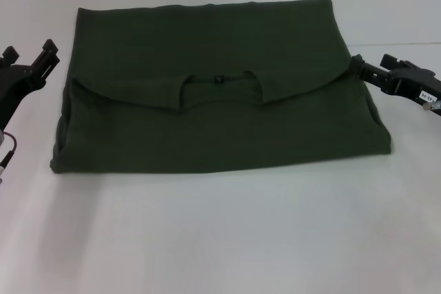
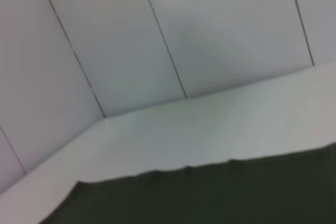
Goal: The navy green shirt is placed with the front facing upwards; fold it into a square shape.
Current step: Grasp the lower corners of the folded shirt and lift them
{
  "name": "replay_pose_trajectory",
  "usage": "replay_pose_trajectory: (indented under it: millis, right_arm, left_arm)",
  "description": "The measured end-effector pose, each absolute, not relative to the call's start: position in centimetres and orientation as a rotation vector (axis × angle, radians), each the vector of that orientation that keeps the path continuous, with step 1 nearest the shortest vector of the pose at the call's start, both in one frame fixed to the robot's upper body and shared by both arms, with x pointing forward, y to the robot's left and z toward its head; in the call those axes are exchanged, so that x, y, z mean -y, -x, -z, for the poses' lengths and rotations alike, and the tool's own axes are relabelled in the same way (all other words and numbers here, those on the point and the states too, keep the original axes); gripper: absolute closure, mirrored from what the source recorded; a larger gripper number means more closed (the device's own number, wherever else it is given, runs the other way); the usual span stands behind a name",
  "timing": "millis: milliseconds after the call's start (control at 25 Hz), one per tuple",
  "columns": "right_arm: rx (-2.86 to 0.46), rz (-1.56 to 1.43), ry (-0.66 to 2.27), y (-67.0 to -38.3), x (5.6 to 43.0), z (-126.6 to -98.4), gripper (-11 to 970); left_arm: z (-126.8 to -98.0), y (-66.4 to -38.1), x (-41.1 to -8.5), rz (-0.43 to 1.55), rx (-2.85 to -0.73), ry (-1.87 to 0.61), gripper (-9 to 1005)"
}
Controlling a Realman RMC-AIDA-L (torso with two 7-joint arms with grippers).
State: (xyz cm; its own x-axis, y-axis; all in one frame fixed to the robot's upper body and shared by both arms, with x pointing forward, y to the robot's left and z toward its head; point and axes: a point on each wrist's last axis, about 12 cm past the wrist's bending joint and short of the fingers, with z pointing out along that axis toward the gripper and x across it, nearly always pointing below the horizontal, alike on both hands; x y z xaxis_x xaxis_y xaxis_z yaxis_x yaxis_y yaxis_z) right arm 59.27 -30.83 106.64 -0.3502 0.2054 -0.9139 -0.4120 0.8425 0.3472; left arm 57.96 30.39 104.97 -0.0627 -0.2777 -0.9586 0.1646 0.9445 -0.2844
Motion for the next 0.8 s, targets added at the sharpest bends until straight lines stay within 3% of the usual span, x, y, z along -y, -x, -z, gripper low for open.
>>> replay_pose_trajectory:
  millis: [160,240,560,800]
  right_arm:
    - [-1.79,-0.662,0.193,-58.5,30.7,-106.5,37]
    - [-1.779,-0.675,0.254,-57.9,30.5,-106.5,37]
    - [-1.745,-0.758,0.459,-55.3,30.9,-106.8,39]
    - [-1.729,-0.795,0.568,-53.6,31.1,-107.0,40]
  left_arm:
    - [-105.0,-57.6,-30.0,0.358,-1.575,0.043,152]
    - [-104.8,-57.5,-29.6,0.39,-1.598,-0.005,275]
    - [-107.2,-56.9,-30.2,0.613,-1.722,-0.346,268]
    - [-109.4,-55.7,-32.5,0.679,-1.893,-0.525,266]
